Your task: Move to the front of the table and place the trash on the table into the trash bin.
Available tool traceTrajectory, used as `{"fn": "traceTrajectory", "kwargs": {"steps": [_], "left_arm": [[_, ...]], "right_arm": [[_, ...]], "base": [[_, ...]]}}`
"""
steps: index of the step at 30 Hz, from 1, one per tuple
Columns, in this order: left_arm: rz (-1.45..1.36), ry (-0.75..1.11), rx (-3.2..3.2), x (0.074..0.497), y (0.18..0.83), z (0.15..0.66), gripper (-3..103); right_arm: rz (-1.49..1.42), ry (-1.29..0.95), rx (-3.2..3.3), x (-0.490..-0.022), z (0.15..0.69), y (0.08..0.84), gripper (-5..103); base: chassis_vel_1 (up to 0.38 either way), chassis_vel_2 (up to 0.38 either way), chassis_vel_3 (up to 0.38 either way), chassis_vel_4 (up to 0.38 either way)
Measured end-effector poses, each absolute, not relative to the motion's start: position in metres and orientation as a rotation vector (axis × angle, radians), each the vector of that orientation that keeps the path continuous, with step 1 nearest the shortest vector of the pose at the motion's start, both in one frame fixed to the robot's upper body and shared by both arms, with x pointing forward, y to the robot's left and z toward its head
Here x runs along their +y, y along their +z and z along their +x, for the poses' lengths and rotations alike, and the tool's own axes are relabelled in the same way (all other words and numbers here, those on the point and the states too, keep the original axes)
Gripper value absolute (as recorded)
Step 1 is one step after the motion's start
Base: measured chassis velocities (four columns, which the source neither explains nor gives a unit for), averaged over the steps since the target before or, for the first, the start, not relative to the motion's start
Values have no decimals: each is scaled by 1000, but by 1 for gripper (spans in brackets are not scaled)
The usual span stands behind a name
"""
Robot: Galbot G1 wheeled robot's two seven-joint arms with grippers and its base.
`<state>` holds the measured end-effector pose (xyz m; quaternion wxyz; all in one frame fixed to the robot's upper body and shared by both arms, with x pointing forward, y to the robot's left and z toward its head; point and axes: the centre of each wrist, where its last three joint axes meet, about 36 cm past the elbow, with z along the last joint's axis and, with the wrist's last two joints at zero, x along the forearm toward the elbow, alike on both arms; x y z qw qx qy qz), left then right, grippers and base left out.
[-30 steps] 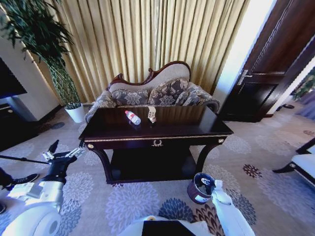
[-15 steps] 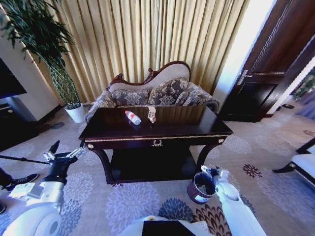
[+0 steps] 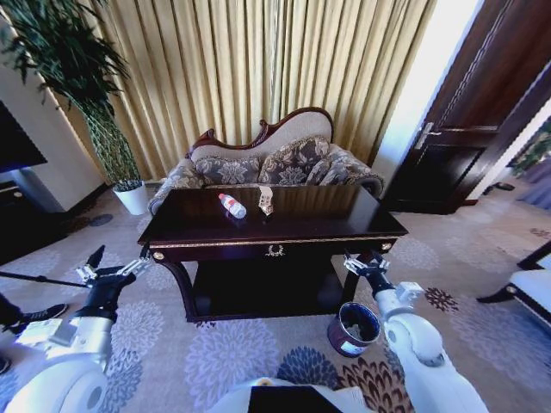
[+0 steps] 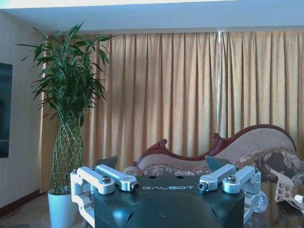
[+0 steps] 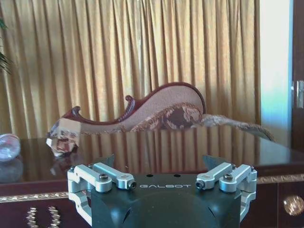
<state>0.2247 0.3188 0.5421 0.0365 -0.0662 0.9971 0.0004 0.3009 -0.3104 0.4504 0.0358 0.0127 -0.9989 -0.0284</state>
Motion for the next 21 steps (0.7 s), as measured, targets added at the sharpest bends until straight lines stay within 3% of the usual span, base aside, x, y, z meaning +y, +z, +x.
{"fn": "traceTrajectory", "kwargs": {"steps": [21], "left_arm": [[-229,9,3097,320,543,226,100]], "right_arm": [[119,-59,-3129,-290,287,488,100]], "base": [[0,0,0,0]]}}
